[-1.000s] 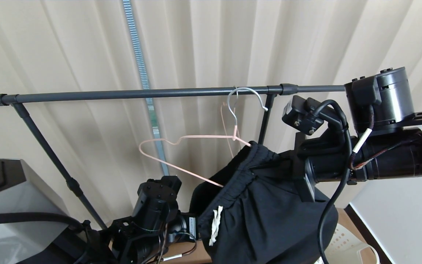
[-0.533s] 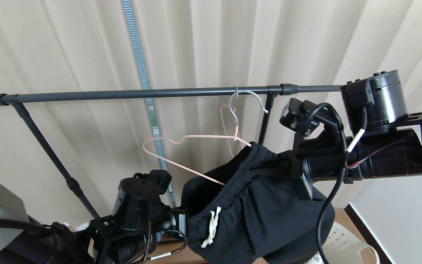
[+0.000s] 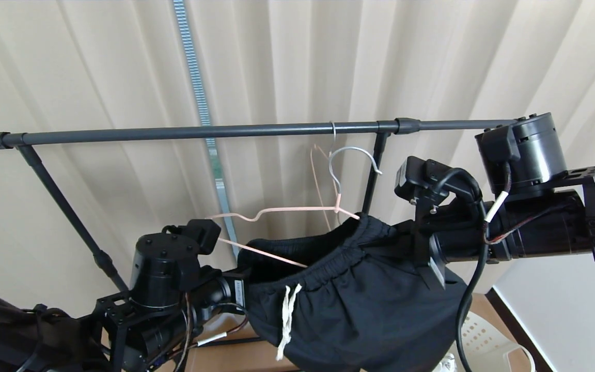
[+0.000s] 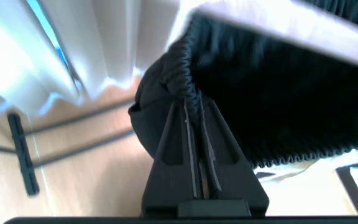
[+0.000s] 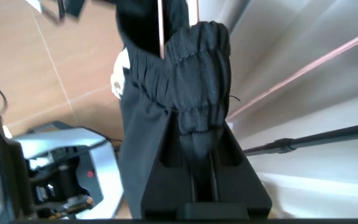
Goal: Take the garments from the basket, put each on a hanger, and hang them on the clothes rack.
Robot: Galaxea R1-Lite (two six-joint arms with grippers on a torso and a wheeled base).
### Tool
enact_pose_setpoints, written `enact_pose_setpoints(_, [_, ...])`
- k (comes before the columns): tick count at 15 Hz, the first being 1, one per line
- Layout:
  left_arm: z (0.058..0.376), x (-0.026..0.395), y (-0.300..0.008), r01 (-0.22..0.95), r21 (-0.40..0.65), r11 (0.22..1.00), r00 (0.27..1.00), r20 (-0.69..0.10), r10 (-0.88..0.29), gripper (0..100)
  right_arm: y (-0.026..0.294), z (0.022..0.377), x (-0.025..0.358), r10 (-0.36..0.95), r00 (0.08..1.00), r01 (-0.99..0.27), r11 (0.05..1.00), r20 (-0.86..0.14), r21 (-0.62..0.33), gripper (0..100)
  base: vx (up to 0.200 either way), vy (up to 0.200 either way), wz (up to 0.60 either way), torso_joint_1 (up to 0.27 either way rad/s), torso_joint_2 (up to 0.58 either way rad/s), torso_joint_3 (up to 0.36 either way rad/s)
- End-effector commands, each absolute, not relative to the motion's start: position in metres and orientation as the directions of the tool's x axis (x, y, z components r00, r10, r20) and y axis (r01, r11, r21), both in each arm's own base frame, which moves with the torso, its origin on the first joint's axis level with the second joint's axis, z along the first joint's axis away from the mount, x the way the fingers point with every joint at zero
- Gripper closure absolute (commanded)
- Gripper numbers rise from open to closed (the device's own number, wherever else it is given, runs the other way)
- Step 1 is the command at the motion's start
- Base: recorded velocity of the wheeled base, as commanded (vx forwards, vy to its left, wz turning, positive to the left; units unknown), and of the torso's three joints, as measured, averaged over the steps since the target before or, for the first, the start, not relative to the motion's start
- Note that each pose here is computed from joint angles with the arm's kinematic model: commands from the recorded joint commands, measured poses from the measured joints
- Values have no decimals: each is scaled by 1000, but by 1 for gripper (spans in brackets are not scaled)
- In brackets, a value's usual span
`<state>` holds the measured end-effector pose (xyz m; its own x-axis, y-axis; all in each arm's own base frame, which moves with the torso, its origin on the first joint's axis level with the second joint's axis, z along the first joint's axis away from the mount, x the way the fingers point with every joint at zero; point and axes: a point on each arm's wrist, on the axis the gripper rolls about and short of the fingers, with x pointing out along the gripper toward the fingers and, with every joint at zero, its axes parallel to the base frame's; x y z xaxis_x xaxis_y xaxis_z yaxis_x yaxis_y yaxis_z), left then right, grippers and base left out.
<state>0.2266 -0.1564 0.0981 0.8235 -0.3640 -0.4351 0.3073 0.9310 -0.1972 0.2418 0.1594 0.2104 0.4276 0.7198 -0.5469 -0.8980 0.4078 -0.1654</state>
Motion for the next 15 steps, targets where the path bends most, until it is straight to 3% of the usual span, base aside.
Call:
enact_pose_setpoints(1, [107, 226, -146, 290, -191, 938, 846, -407, -345, 100, 158, 206, 243, 712, 424, -899, 404, -560, -166, 100, 0, 0, 0, 0, 0, 0])
enact_pose_setpoints(15, [114, 230, -104, 156, -184, 971, 895, -390, -218, 100, 155, 195, 251, 657, 458, -882, 419, -599, -214, 100, 0, 0, 0, 0, 0, 0])
